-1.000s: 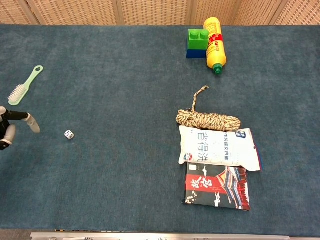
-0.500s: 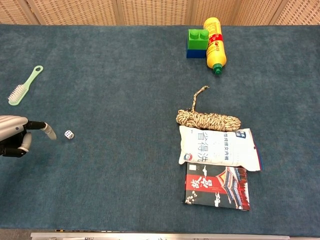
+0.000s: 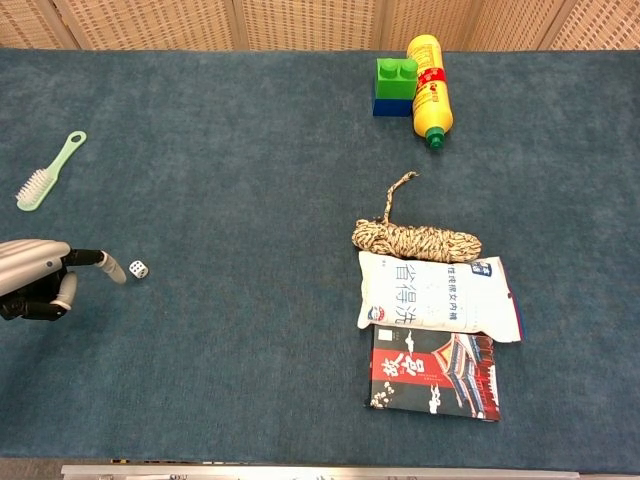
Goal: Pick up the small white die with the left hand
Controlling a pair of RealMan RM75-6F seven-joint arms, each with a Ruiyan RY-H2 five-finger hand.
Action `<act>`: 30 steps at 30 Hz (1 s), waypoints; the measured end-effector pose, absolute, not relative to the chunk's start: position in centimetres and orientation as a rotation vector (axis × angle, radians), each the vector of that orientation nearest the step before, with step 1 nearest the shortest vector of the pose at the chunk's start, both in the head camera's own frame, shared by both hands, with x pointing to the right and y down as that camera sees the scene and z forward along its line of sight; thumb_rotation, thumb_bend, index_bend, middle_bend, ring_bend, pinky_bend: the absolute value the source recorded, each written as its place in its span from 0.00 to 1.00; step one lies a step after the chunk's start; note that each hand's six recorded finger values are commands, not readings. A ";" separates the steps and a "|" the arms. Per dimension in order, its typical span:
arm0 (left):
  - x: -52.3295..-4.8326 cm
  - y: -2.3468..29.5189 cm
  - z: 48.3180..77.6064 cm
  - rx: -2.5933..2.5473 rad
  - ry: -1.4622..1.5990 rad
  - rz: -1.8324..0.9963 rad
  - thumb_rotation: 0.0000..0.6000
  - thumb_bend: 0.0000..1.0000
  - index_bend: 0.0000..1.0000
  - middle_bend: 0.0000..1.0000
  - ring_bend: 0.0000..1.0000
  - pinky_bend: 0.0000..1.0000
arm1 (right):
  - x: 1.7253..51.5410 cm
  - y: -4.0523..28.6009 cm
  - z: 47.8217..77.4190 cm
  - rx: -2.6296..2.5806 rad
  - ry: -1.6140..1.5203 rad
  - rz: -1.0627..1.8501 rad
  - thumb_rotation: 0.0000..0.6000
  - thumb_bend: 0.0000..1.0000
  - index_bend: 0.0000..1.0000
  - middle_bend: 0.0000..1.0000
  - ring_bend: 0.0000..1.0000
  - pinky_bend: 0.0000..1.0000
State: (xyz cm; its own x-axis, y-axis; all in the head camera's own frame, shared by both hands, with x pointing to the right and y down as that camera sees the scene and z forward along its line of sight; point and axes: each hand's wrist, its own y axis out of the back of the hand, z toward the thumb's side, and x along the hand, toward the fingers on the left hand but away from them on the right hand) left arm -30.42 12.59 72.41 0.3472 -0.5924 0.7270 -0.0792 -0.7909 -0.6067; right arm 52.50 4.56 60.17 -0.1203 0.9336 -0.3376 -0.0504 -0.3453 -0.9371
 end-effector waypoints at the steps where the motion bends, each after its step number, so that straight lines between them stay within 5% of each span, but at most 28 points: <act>1: -30.4 12.6 72.5 -2.144 0.586 -1.447 1.00 0.91 0.27 1.00 1.00 1.00 | 52.5 4.6 60.2 -1.352 -1.050 1.581 1.00 0.14 0.44 0.21 0.19 0.28; 30: -30.4 12.4 74.4 -2.105 0.563 -1.480 1.00 0.91 0.27 1.00 1.00 1.00 | 52.4 4.6 60.2 -1.367 -1.047 1.585 1.00 0.14 0.44 0.21 0.19 0.28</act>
